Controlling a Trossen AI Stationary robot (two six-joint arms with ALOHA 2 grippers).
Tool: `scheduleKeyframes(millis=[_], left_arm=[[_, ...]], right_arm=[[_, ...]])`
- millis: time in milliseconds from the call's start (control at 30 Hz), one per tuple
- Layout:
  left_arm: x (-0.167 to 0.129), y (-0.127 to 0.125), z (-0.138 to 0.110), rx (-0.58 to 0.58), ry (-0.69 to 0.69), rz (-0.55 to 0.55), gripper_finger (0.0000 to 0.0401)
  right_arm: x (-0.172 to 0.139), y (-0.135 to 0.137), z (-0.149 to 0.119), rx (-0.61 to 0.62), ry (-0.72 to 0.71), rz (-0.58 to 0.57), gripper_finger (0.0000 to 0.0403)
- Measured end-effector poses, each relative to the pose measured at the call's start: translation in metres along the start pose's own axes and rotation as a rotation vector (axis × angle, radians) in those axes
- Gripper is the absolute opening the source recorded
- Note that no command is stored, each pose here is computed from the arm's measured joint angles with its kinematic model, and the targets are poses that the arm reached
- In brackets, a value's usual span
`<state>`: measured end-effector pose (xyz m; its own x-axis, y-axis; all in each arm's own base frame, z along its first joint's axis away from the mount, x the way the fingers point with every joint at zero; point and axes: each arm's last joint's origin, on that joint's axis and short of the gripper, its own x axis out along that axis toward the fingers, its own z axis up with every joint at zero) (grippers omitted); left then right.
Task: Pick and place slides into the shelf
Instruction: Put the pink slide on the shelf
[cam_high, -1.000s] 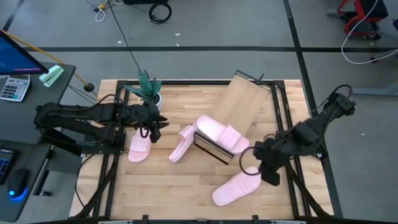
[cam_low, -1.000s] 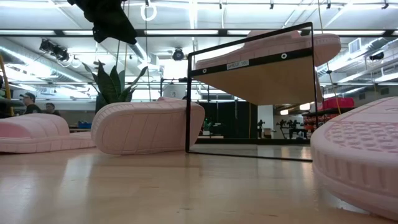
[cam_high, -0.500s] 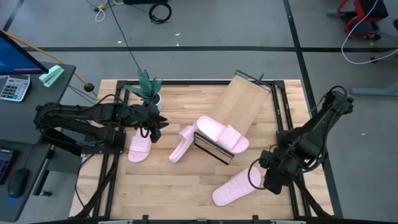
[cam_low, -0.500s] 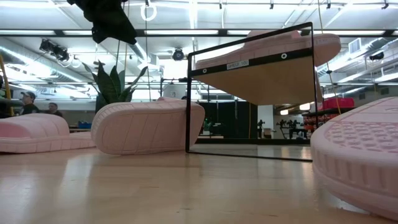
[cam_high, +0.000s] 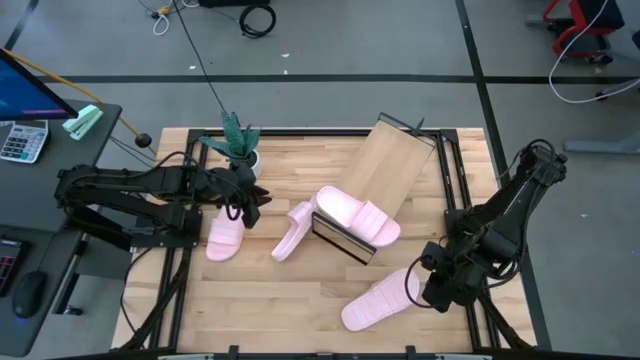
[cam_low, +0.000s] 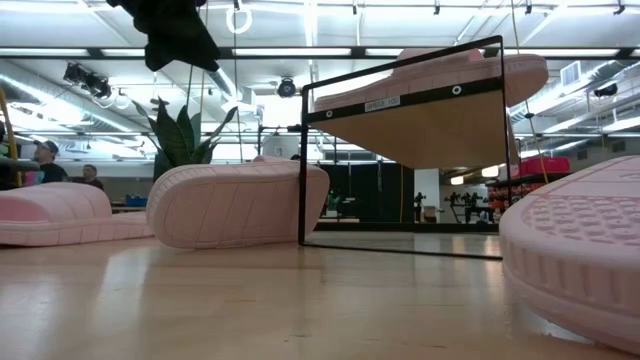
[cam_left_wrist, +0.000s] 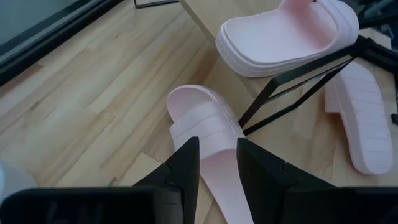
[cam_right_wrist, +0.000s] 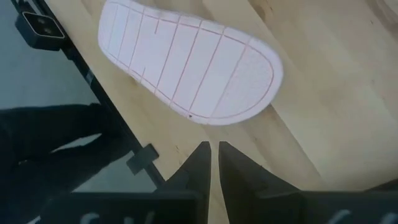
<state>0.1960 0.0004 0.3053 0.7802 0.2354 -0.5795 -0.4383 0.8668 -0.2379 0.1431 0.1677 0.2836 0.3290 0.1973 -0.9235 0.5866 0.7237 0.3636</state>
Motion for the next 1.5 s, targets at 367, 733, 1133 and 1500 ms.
scheduleKeyframes(millis=[367, 733, 1133, 1500], left_arm=[[0.000, -0.001, -0.001, -0.151, 0.032, -0.045, 0.0110], [-0.001, -0.005, -0.004, -0.185, 0.053, -0.066, 0.0114], [-0.004, -0.014, -0.009, -0.095, 0.070, -0.109, 0.0110], [-0.009, 0.000, -0.035, 0.123, 0.390, -0.076, 0.0089]], right_arm=[[-0.001, 0.002, -0.008, 0.003, -0.067, 0.023, 0.0039], [-0.001, 0.002, -0.006, -0.005, -0.111, 0.026, 0.0039], [-0.002, 0.002, -0.003, 0.082, -0.186, 0.033, 0.0039], [0.000, 0.007, 0.014, 0.192, -0.210, 0.083, 0.0039]])
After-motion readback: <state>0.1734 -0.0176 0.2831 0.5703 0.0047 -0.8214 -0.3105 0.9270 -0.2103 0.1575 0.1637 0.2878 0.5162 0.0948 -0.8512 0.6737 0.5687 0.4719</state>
